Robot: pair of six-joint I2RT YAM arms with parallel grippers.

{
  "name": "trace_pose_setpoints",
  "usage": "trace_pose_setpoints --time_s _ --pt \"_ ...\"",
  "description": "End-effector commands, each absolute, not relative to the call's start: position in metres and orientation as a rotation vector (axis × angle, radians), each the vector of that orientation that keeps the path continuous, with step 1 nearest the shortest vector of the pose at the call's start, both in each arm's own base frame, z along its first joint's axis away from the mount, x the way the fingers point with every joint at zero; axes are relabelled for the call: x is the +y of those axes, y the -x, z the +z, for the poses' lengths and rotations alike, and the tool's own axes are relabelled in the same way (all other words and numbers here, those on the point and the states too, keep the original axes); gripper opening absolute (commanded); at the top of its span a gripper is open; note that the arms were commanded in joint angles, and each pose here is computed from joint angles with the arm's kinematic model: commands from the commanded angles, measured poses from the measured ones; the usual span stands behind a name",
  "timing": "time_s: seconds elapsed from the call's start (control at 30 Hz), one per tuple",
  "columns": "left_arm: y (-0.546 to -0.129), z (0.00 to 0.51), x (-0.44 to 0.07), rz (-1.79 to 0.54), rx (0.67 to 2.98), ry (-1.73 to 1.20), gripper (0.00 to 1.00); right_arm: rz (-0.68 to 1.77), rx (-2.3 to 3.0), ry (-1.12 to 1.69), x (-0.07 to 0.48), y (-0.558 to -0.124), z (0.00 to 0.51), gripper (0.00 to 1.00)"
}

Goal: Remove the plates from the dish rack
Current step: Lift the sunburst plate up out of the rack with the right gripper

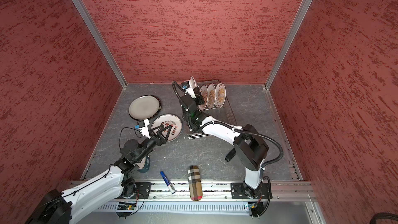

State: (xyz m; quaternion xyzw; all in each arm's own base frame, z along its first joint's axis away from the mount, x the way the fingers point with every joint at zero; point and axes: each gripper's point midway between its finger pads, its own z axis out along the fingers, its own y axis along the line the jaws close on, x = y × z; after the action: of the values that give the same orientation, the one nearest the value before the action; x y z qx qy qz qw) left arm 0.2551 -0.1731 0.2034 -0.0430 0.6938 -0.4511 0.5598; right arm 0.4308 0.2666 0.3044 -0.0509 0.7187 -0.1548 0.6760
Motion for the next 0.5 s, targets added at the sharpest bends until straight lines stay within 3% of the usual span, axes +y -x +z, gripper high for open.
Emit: trace_pose_setpoints --time_s 0.0,0.47 --pt "-0.253 0.207 -0.17 -1.059 1.61 0.108 0.99 -0.081 1.543 0.038 0.266 -0.412 0.348 0.0" --pt "-0.242 0.22 -0.187 -1.159 1.566 0.056 0.99 0.534 1.526 0.042 0.211 -0.364 0.343 0.0"
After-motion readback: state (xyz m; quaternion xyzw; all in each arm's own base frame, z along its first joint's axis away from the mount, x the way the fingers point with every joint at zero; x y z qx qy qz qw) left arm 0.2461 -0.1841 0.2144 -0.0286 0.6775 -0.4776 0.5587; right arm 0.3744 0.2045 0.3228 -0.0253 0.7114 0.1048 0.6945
